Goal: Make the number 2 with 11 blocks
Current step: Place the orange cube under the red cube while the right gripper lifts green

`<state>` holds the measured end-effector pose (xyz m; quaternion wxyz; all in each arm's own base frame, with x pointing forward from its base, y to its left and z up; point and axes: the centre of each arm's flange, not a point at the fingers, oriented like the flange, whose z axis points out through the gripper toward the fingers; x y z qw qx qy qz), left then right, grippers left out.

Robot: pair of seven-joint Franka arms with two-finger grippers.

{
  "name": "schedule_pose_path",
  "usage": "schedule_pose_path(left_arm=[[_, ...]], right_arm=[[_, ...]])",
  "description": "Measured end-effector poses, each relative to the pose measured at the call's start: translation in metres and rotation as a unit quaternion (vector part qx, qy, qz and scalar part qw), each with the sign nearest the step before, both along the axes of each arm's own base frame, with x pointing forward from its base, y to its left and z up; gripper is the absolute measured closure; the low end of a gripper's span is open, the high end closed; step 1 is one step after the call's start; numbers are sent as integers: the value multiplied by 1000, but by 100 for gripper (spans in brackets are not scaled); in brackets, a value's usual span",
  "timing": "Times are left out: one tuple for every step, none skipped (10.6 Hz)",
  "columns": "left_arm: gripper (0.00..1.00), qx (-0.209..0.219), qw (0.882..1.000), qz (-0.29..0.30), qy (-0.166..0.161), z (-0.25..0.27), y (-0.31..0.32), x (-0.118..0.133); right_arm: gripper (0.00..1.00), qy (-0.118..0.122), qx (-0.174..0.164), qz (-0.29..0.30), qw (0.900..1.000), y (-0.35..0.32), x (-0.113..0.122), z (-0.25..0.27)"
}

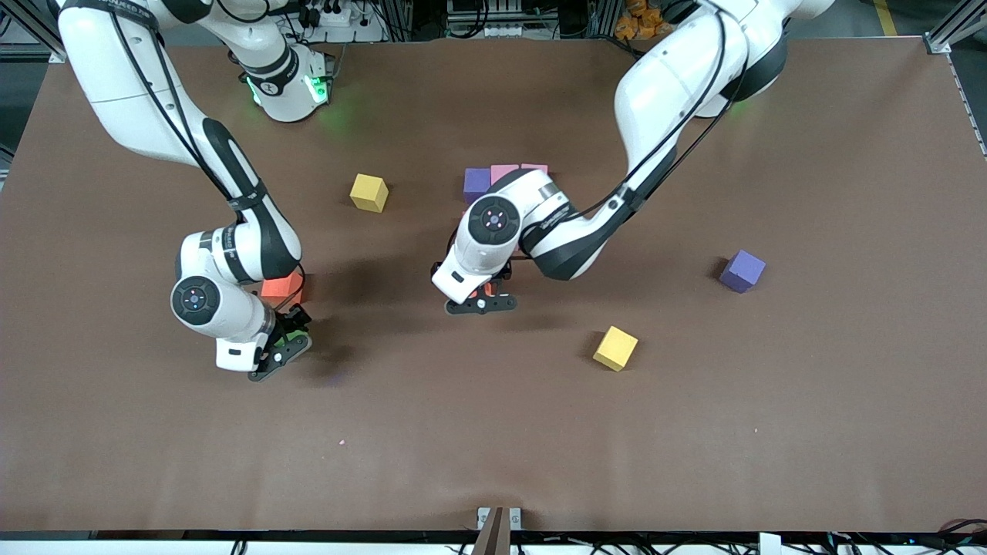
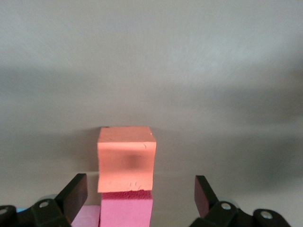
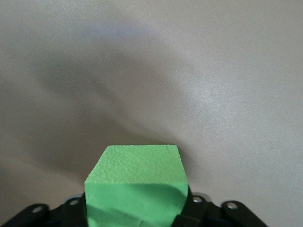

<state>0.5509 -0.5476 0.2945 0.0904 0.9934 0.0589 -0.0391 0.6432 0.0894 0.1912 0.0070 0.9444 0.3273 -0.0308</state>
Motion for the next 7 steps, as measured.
schedule_pose_path(left_arm=[[0,17,1000,7,0,25,17,10],[0,36,999,18,5,45,40,21],[0,58,998,31,15,62,69,34],[0,77,996,41,27,76,99,47],[0,92,994,48,36,85,126,56],[0,102,993,47,40,91,153,65],[0,110,993,32,41,95,182,71]], right_arm=[[42,-3,2,4,1000,4,1,4],[42,-7,4,11,1000,11,1,10],[42,-15,7,28,999,27,2,21],[42,-24,9,49,998,52,1,35],[42,-31,11,71,997,81,-1,48],[42,-34,11,93,995,111,-5,61],[42,-35,11,114,993,140,-9,73]])
